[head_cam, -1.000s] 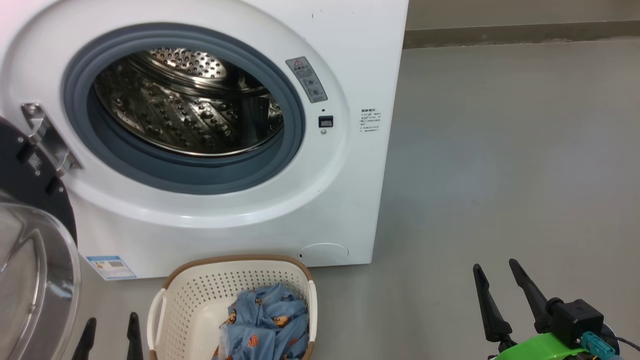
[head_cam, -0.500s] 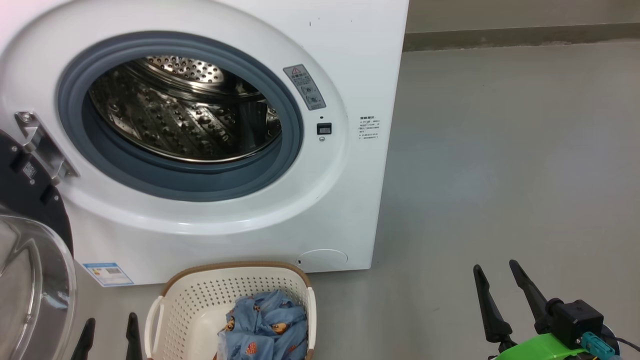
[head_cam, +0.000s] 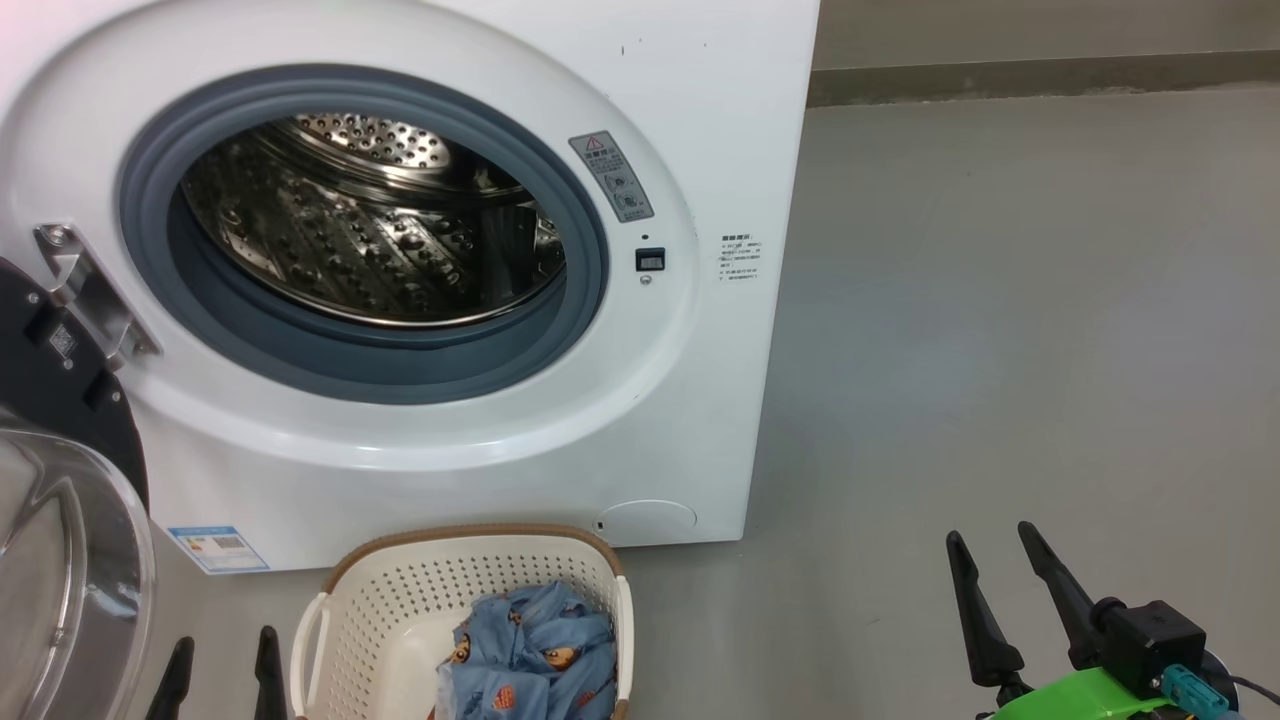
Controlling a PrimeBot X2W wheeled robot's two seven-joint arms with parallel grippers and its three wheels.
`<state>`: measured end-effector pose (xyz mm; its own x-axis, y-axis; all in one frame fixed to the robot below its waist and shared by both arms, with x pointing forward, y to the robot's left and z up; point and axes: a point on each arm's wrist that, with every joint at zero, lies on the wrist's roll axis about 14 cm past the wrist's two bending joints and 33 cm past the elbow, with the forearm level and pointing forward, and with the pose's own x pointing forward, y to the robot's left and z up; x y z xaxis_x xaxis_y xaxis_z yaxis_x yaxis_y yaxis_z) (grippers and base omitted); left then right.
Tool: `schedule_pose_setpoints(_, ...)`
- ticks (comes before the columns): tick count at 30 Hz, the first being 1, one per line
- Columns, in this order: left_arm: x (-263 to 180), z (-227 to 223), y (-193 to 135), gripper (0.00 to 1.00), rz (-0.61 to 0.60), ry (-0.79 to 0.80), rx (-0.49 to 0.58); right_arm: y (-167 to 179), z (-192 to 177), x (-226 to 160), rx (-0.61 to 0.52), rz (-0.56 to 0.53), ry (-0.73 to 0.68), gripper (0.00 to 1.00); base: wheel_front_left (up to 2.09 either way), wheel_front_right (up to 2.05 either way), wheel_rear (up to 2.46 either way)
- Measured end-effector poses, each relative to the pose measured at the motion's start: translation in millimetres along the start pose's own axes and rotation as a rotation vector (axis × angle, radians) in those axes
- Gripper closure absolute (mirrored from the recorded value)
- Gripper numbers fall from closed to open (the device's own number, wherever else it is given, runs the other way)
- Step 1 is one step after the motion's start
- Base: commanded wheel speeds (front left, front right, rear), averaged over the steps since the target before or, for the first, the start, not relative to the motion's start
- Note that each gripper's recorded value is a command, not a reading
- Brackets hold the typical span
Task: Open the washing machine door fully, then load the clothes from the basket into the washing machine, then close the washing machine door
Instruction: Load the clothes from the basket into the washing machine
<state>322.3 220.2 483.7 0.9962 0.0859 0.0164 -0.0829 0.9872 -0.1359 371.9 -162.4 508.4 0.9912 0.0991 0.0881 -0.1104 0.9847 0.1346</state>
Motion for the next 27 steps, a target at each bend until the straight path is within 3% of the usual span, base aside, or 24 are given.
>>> schedule_pose_setpoints(13,1.1,-9.4,-3.1,0.00,-0.006,0.030,-0.013,-1.8,-8.0,0.8,0.002,-0.005,0.024,0.00,0.00,0.00,0.00)
schedule_pose_setpoints(27,14.0,-60.4,-21.3,0.00,-0.044,0.193,-0.060,-12.4,-36.5,8.4,0.017,-0.036,0.103,0.00,0.00,0.00,0.00)
